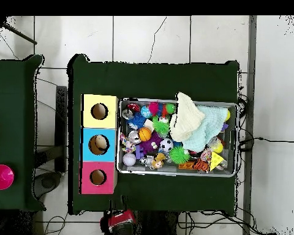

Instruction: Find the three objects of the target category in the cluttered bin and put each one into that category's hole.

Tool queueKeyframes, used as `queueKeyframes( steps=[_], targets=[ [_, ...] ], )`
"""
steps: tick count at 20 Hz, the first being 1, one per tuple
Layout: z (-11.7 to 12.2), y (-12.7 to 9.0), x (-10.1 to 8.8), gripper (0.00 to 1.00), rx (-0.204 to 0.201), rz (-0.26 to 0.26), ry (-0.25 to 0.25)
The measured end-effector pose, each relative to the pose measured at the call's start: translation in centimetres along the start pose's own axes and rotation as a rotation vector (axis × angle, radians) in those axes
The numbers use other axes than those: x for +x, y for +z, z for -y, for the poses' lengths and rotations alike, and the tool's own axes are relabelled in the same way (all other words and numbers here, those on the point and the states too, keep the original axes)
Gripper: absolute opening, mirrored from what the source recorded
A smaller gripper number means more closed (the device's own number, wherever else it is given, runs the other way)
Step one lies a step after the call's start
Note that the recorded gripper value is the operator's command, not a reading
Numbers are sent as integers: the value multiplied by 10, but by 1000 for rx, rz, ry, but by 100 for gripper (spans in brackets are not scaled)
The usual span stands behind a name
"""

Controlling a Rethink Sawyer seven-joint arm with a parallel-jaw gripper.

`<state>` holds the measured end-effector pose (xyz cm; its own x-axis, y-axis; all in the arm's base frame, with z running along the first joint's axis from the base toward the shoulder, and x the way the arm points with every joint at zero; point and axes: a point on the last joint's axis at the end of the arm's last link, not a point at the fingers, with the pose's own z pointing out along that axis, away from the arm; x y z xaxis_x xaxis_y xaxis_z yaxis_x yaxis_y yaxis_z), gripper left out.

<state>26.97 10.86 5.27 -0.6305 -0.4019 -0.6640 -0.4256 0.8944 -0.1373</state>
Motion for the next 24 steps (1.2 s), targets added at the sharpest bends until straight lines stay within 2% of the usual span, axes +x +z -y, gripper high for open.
queueKeyframes(
  steps=[1,3,4,5,6,7,8,9,10,11,12,14,15,19,24],
  targets=[
    [-2,-2,2,100,-11,-24,5],
    [-10,-14,14,100,-58,-158,32],
    [-14,-27,23,100,-87,-272,54],
    [-15,-43,30,100,-102,-413,78],
    [-10,-62,34,100,-84,-577,110],
    [-4,-69,31,100,-57,-648,130],
    [1,-71,28,100,-31,-691,150],
    [4,-72,27,100,-17,-708,162],
    [13,-72,21,100,36,-754,208],
    [16,-72,18,100,59,-768,229],
    [24,-72,13,100,110,-792,284],
    [32,-69,6,100,155,-807,345],
    [40,-66,0,100,188,-818,409],
    [51,-57,-10,100,202,-835,479],
    [66,-39,-25,100,167,-855,462]
  ],
)
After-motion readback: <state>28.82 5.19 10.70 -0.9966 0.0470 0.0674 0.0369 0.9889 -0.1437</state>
